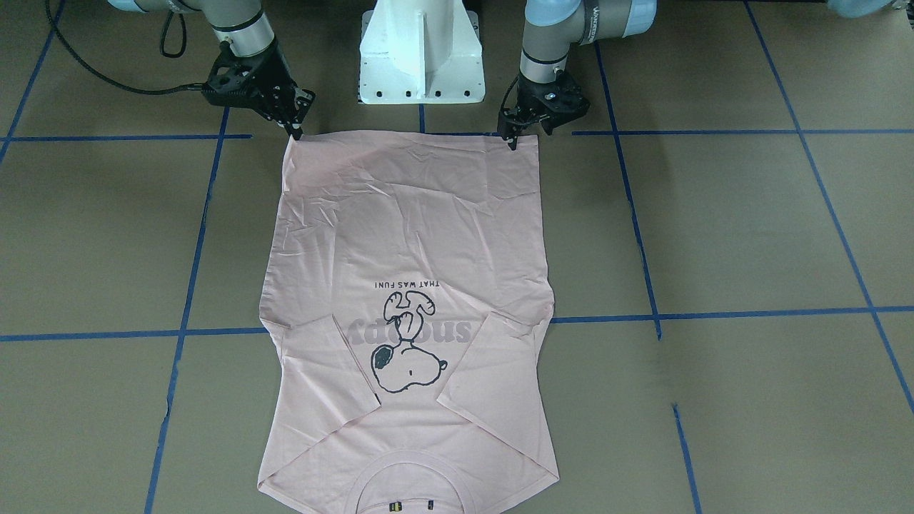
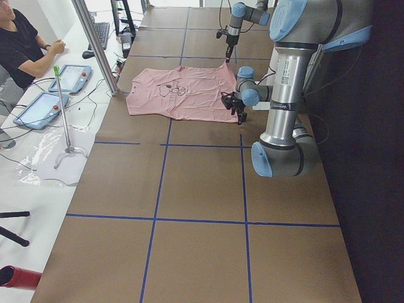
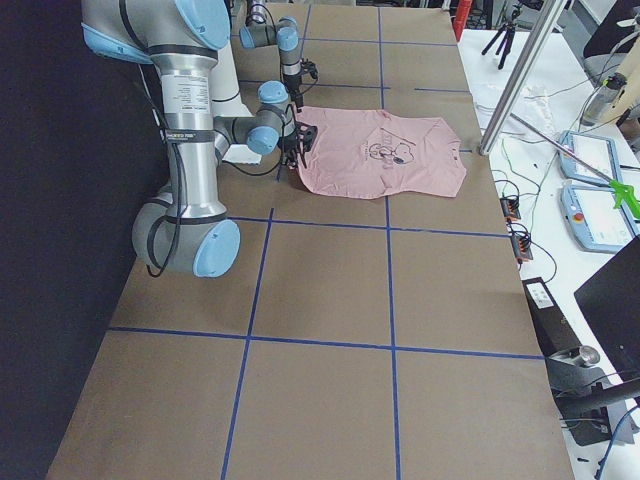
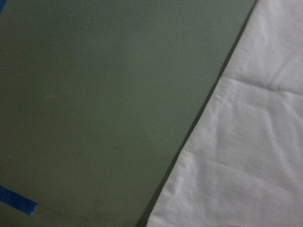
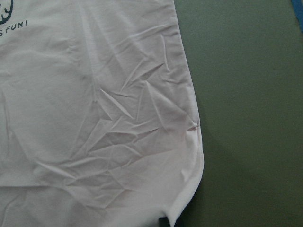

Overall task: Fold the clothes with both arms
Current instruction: 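Grasp both hem corners nearest the robot with the left and right grippers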

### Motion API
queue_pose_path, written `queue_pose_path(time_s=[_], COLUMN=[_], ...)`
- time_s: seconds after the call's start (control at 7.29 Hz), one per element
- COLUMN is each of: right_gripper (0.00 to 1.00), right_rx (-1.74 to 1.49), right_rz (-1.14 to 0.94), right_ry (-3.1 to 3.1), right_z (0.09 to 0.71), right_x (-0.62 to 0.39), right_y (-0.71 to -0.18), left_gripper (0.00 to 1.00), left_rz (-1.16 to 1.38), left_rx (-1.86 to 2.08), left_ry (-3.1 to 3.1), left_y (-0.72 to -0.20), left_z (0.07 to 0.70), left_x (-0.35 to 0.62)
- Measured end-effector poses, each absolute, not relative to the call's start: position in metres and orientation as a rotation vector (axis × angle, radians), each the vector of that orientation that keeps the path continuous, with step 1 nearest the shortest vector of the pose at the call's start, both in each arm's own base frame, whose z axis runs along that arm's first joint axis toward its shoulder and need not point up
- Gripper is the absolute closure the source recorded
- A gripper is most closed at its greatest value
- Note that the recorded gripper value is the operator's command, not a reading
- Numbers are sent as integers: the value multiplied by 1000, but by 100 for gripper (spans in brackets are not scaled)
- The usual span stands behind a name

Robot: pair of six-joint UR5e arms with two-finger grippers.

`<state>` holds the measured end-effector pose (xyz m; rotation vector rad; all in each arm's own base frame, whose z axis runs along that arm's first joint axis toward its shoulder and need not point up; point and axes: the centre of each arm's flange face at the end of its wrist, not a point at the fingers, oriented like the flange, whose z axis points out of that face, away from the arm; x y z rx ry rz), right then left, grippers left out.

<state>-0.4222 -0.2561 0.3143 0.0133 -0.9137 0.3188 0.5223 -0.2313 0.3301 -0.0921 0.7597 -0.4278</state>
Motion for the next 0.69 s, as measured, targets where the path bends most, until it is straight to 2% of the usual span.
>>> queue_pose_path(time_s=[0.14,0.27,0.41,0.55,0.69], right_gripper=[100,100,100,100,100], right_rx=[13,13,13,13,13], right_rz=[319,319,320,320,320], right_ry=[-914,-914,-915,-915,-916], right_z=[314,314,314,314,314], right_x=[-422,-422,-421,-421,-420], right_y=[-256,-256,-256,-257,-257], left_gripper=[51,77,95,100,100], left_rz=[-430,-433,-442,-458,-468], left_rx=[-93,-94,-98,-106,-111], left_ry=[759,760,761,765,770], left_y=[-231,-231,-231,-231,-230], left_z=[330,330,329,327,325], left_x=[522,522,522,522,520])
